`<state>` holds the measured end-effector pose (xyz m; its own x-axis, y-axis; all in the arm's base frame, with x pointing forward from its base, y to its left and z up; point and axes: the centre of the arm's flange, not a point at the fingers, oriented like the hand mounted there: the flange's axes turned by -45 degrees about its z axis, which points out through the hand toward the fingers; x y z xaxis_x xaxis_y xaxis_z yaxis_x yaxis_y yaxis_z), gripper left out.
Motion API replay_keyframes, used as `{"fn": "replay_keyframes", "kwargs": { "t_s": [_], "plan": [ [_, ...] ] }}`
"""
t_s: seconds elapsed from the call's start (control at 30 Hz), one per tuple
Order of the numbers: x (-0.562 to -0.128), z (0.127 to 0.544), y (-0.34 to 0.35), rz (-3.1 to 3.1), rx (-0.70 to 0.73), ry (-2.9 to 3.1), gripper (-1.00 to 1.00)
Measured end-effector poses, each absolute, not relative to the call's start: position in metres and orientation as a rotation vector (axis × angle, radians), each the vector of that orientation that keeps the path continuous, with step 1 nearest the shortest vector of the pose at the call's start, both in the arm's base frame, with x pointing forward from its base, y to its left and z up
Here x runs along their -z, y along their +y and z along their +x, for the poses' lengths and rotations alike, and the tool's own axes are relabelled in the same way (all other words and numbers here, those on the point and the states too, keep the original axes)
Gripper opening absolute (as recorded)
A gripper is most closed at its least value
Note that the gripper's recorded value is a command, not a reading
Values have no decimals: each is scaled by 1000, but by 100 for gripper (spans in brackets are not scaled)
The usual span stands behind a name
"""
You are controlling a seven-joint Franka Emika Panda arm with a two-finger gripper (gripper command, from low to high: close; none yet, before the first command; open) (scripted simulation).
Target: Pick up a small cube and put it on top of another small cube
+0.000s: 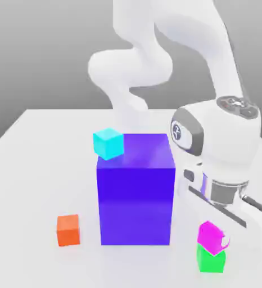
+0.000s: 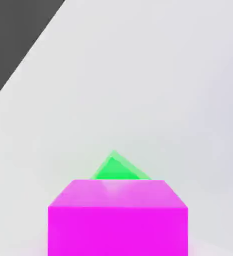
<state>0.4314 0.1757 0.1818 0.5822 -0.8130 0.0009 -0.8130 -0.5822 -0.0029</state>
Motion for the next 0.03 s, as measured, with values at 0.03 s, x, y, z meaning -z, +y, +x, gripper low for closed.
{"fn": "replay_keyframes", "kwargs": {
  "t_s": [0.03],
  "plan": [
    [-182, 431, 176, -2792, 3, 1435, 100]
  ]
}}
